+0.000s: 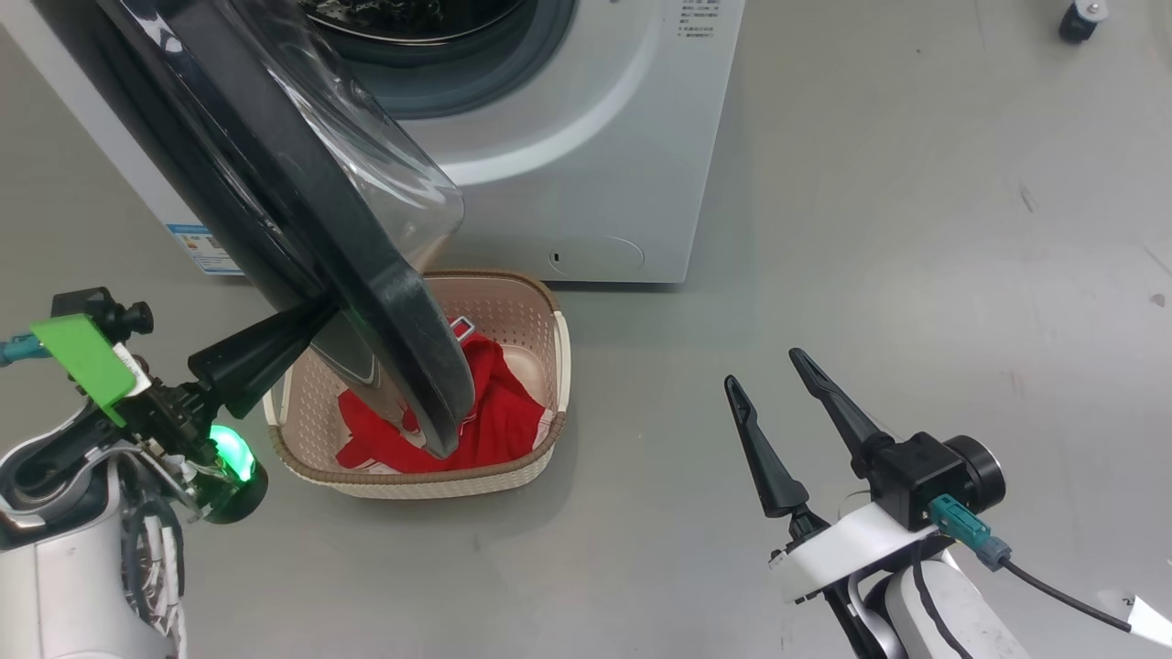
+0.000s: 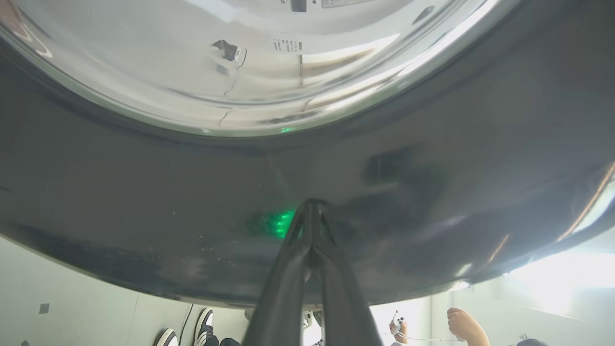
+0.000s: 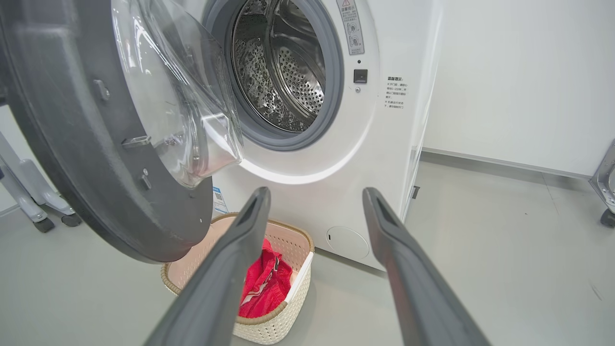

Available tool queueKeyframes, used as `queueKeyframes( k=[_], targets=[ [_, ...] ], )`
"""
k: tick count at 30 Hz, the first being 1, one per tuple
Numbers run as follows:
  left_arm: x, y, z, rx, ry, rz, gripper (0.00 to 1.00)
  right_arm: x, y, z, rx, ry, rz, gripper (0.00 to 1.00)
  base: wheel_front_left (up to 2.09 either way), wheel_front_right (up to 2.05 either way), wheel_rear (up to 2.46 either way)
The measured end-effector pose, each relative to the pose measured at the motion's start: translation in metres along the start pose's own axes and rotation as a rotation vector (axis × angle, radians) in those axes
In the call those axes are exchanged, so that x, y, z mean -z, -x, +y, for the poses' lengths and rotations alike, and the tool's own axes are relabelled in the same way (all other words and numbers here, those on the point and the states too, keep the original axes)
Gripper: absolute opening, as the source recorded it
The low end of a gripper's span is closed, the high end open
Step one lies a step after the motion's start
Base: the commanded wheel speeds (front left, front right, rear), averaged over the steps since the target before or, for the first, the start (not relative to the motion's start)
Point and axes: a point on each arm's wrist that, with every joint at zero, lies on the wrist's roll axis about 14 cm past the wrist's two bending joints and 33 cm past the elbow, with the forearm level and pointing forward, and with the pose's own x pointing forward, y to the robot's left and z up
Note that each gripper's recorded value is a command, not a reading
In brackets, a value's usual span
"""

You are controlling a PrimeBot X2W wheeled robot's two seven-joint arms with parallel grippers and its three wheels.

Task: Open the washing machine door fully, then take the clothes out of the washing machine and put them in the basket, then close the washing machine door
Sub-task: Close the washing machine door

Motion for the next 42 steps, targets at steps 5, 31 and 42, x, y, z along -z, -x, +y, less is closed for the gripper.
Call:
queueKeyframes(
  k=[5,31,42],
  targets=[
    [-0.004,-0.017,0.007,-0.017,0.004,-0.040,0.00,0.000,0.005,-0.009,0.030,0.002,0.001,1.00,0.00,0.00,0.00],
    [-0.009,-0.114,0.054,-0.104,0.094,-0.172,0.00,-0.010,0.050,-0.067,0.278,-0.027,-0.016,1.00,0.00,0.00,0.00],
    [-0.038,-0.146,0.060,-0.097,0.120,-0.335,0.00,-0.010,0.064,-0.087,0.373,-0.034,-0.015,1.00,0.00,0.00,0.00]
  ],
)
